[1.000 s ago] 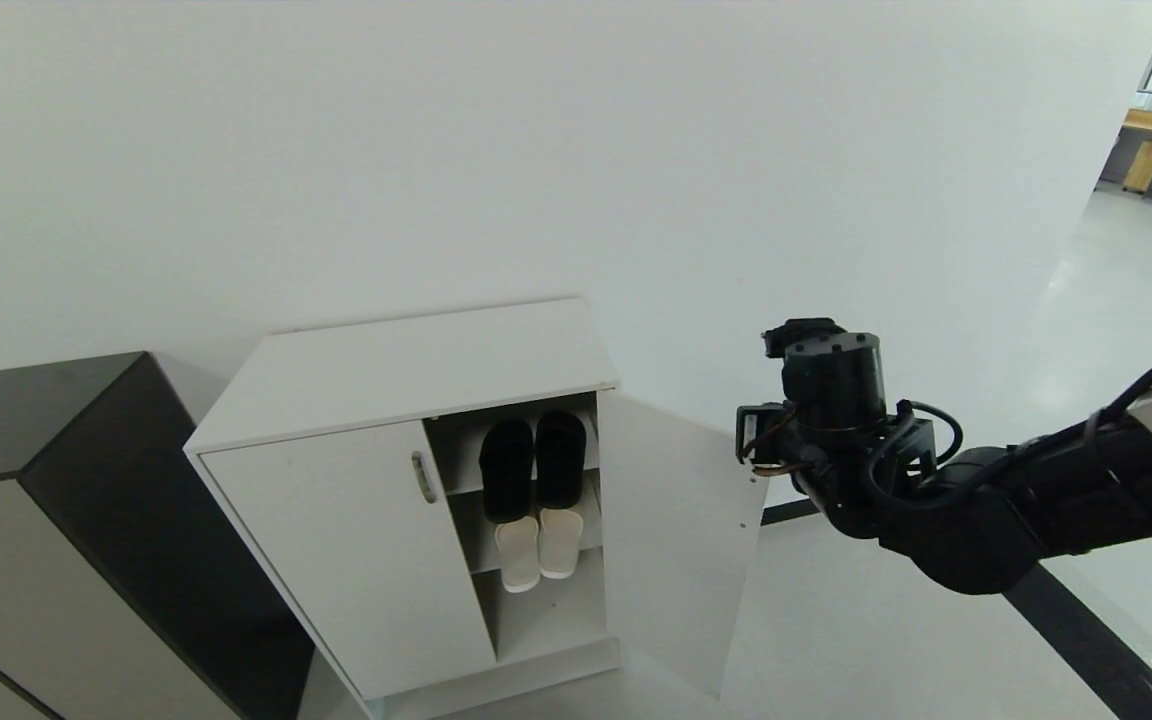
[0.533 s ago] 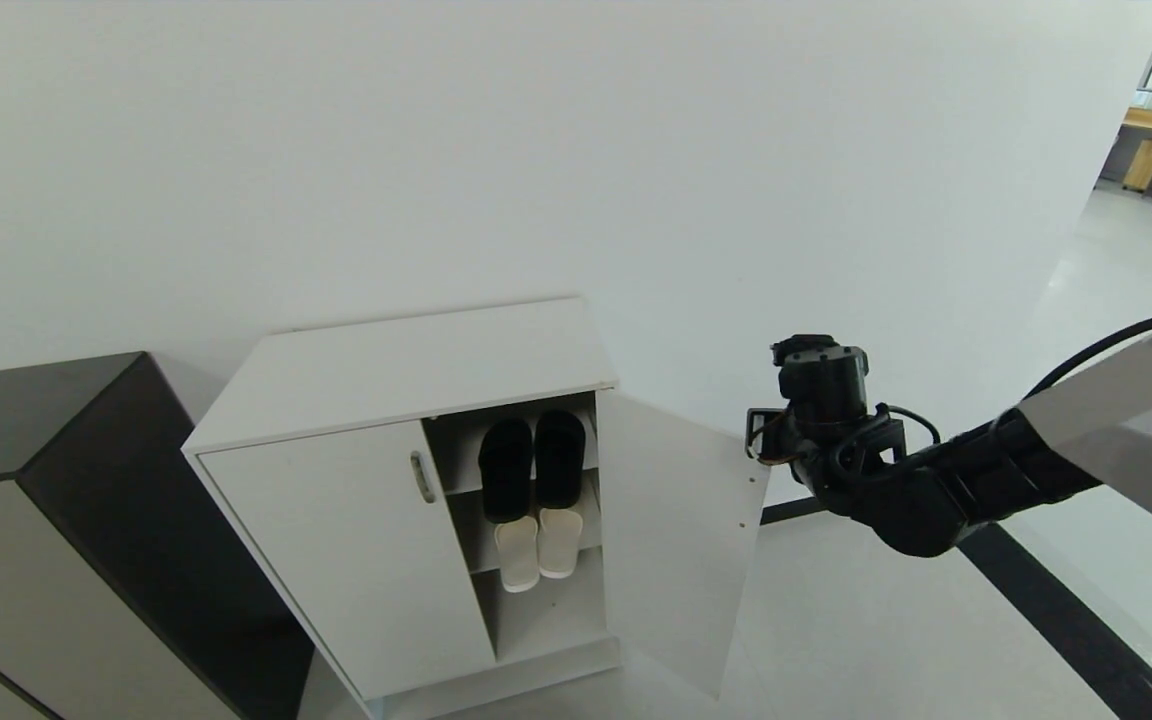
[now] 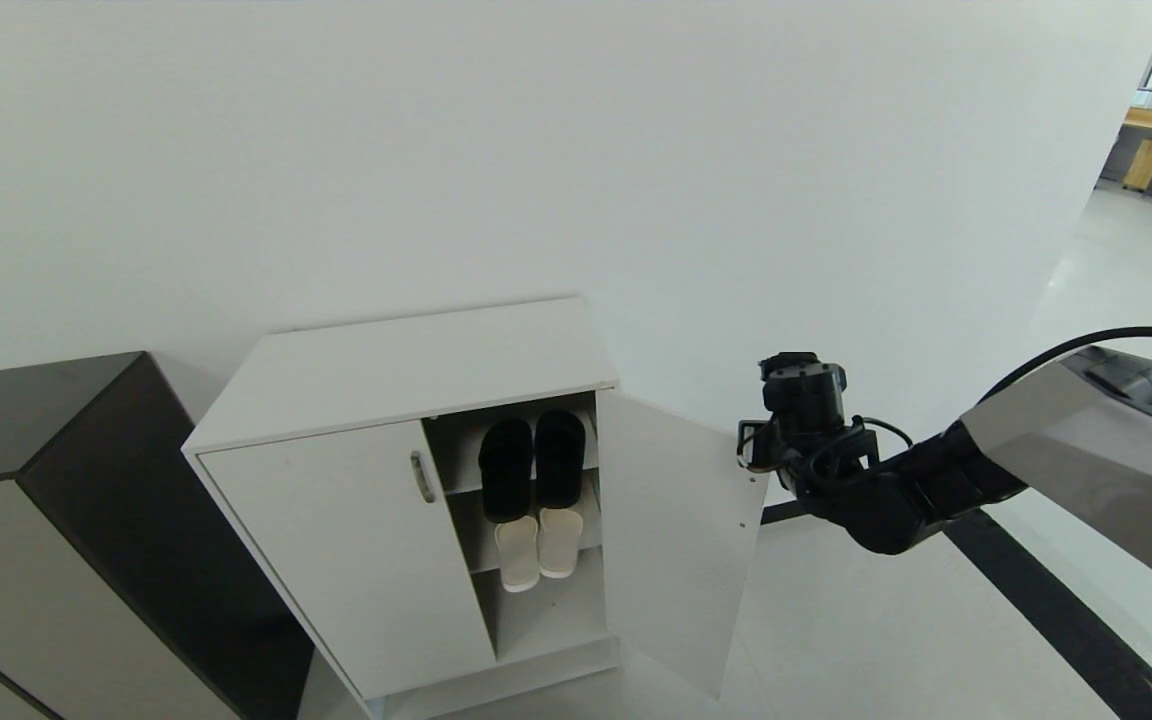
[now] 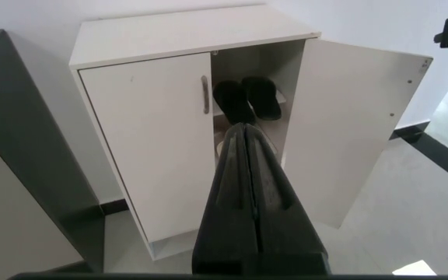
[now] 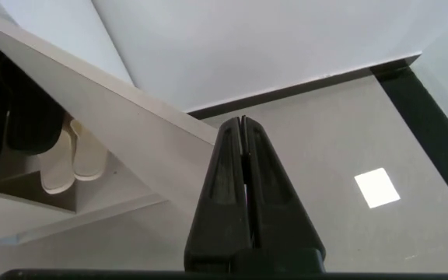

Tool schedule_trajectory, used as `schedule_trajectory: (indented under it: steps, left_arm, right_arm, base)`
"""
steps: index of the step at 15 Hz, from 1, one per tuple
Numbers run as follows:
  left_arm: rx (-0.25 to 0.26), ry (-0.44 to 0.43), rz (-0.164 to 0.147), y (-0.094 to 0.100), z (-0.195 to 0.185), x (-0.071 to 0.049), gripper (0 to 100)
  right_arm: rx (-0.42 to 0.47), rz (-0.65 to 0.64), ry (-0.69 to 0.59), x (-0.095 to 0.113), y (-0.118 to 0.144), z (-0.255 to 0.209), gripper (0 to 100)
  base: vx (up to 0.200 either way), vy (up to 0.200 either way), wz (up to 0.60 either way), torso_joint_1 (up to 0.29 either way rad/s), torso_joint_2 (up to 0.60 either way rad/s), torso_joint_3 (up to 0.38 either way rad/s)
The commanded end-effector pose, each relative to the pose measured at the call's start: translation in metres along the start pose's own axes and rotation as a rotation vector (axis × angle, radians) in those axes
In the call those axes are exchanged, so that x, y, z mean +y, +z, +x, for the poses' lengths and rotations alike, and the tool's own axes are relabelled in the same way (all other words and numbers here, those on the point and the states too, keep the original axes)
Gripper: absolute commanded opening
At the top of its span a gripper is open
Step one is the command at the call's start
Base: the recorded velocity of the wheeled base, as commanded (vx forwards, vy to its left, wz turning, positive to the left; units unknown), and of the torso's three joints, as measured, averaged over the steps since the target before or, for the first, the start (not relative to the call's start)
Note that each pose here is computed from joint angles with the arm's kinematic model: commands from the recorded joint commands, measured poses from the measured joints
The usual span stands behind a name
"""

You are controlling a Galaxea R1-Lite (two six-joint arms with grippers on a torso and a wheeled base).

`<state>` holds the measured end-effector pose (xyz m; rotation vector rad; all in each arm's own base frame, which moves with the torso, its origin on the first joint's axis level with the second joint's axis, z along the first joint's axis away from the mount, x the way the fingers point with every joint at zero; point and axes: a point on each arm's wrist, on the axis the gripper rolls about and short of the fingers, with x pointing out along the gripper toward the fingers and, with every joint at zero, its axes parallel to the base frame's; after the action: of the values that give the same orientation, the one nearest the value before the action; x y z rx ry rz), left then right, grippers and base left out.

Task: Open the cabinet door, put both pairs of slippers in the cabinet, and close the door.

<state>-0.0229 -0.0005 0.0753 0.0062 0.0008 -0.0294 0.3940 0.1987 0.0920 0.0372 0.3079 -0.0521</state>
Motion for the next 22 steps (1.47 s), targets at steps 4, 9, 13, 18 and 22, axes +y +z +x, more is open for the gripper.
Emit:
schedule_trajectory:
  steps: [4, 9, 13, 18, 22]
  left_arm:
    - [0.001, 0.0, 0.0, 0.0, 0.0, 0.0, 0]
    - [0.002, 0.0, 0.001, 0.0, 0.0, 0.0, 0]
    - [0.001, 0.0, 0.001, 0.0, 0.0, 0.0, 0]
    - [0.001, 0.0, 0.001, 0.0, 0.0, 0.0, 0]
    - [0.001, 0.0, 0.001, 0.0, 0.0, 0.0, 0]
  right_arm:
    - [0.015, 0.002, -0.019, -0.008, -0.007, 0.017, 0]
    - [0.02, -0.001, -0.018, -0.008, -0.008, 0.017, 0]
    - [0.028, -0.005, -0.019, -0.008, -0.012, 0.019, 0]
    - [0.046, -0.017, -0.02, -0.007, -0.016, 0.019, 0]
    - [0.056, -0.028, -0.005, -0.003, -0.017, 0.01, 0]
  base:
    - [0.0, 0.0, 0.0, 0.0, 0.0, 0.0]
    - [0.0, 0.0, 0.0, 0.0, 0.0, 0.0]
    - [0.0, 0.0, 0.0, 0.0, 0.0, 0.0]
    - [0.0, 0.0, 0.0, 0.0, 0.0, 0.0]
    - [0.0, 0.0, 0.0, 0.0, 0.0, 0.0]
